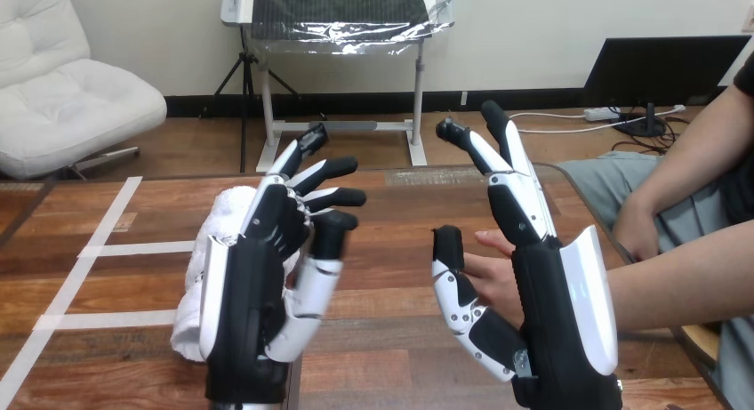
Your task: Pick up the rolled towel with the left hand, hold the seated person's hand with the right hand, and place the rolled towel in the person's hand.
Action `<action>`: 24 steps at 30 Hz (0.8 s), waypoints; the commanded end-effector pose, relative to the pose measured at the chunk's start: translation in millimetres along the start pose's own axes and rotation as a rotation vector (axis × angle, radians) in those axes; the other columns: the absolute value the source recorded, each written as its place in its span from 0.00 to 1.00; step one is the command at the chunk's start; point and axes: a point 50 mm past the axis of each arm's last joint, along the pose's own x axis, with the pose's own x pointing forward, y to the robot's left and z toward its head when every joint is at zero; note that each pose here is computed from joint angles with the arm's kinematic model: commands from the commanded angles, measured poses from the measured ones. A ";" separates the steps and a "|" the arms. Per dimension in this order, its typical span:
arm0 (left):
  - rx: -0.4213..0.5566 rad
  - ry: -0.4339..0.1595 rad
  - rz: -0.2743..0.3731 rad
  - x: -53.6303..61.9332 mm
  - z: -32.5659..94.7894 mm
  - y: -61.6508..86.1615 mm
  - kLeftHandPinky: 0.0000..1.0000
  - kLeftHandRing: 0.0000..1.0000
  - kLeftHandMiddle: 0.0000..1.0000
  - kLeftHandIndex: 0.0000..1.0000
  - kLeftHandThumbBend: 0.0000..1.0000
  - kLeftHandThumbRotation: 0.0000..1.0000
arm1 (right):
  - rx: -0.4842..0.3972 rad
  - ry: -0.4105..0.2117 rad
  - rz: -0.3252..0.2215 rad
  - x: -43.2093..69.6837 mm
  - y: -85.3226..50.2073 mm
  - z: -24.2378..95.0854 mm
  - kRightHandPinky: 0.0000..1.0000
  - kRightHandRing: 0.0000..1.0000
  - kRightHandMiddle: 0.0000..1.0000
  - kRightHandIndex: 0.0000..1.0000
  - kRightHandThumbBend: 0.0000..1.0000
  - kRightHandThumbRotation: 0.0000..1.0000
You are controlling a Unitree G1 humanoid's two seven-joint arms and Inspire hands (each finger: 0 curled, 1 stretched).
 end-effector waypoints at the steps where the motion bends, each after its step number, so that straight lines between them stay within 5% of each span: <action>1: 0.127 -0.010 0.085 -3.1 4.4 7.2 0.65 0.74 0.80 0.87 0.55 0.58 | 0.002 -0.051 -0.042 14.2 -4.2 1.8 1.00 1.00 1.00 0.89 0.00 0.00; 14: 0.502 -0.081 0.144 7.6 3.7 18.1 0.80 0.86 0.88 0.88 0.63 0.39 | -0.018 -0.044 -0.033 13.9 -5.9 -0.1 1.00 1.00 1.00 0.90 0.00 0.00; 24: 0.652 -0.067 0.158 14.7 1.0 22.8 0.79 0.87 0.90 0.89 0.68 0.36 | -0.025 -0.040 -0.021 13.7 -7.4 -1.2 1.00 1.00 1.00 0.91 0.00 0.00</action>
